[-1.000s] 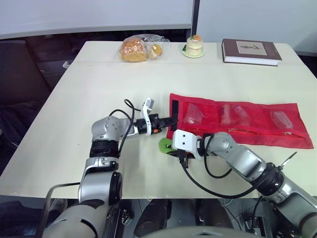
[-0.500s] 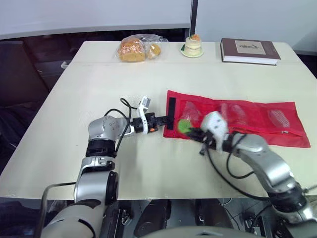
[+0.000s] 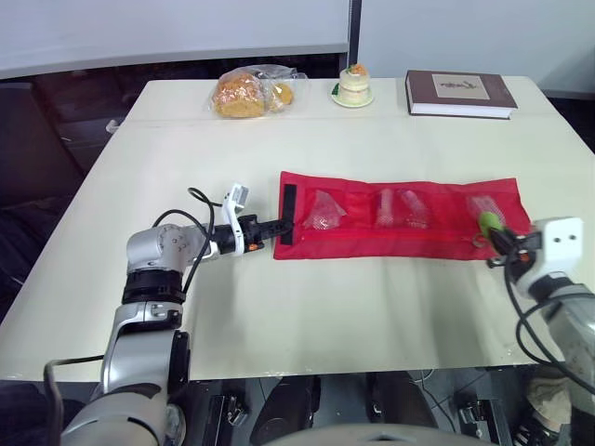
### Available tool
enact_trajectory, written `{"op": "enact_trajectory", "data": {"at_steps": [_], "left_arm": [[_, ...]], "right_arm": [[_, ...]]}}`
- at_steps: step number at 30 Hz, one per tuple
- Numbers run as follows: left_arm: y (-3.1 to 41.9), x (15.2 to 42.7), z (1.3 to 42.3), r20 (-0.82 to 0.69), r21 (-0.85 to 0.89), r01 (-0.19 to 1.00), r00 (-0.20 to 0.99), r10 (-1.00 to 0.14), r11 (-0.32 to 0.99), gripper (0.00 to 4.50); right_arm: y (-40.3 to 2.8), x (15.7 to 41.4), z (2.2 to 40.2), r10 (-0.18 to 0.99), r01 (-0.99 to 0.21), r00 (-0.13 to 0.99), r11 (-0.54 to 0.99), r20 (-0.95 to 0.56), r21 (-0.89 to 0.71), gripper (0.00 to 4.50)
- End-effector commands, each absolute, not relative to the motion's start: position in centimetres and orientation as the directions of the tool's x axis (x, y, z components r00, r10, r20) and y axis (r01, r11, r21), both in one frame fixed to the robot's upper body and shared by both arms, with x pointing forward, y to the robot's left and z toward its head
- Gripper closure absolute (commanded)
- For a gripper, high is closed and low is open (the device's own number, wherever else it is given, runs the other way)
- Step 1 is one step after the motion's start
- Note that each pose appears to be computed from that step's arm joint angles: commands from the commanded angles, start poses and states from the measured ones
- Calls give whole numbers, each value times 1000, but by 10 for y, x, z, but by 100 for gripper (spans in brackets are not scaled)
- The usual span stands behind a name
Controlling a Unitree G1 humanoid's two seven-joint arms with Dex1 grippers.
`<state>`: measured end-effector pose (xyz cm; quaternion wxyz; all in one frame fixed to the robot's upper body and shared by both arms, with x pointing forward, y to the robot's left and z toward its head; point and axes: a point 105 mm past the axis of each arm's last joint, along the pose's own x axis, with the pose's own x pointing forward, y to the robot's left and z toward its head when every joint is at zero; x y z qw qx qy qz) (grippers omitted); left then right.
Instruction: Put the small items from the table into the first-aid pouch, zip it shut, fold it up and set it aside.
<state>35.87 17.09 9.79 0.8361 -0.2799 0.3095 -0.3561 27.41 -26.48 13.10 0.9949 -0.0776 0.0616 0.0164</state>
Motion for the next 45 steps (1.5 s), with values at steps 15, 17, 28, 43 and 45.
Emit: {"op": "enact_trajectory", "data": {"at_steps": [15,17,28,43,45], "left_arm": [[215,351,102,-374,-579,423,621,-689,697,450],[214,349,102,-379,-579,429,610,-695,693,450],[226,344,136,-358,-401,566,627,-692,720,124],[114,289,241,-169,259,960,155,-973,108,20],[105,283,243,-182,269,962,109,-977,57,20]], "right_arm": [[-353,246,151,-363,344,932,887,-4,-309,336],[-351,245,151,-338,322,941,905,-14,-277,238],[-309,230,144,-66,61,994,996,-82,-68,0],[-251,226,97,78,42,974,860,-211,508,0],[-251,229,93,65,75,973,815,-220,575,0]]}}
